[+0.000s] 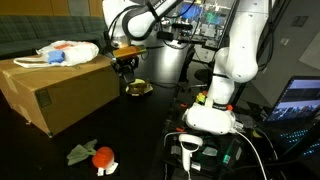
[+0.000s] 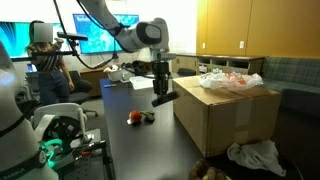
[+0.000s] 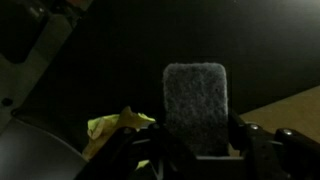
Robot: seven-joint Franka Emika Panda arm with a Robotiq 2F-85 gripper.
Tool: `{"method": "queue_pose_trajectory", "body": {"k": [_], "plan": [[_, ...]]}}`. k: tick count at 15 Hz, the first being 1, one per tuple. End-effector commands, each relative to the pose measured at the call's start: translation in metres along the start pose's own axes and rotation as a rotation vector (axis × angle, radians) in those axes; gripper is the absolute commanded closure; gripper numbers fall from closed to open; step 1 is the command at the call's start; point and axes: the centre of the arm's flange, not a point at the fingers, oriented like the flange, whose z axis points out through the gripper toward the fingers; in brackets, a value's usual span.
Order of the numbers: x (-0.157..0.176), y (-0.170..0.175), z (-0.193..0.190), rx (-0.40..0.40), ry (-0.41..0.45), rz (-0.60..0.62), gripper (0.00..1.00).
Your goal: Put the objects on top of the box on to the table and the objects on the table on to the top of the box
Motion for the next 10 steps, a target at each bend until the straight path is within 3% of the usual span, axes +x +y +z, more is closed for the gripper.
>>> {"method": "queue_pose_trajectory", "body": {"k": [1,5,10], "plan": [[0.046,-0.031,-0.067,0.017,0.070,-0.141,0.68],[0.084,-0.062,-0.122,0.073,0.123,-0.251,0.68],[0.135,-0.115,-0.138,0.129,0.139,-0.306,0.68]]}}
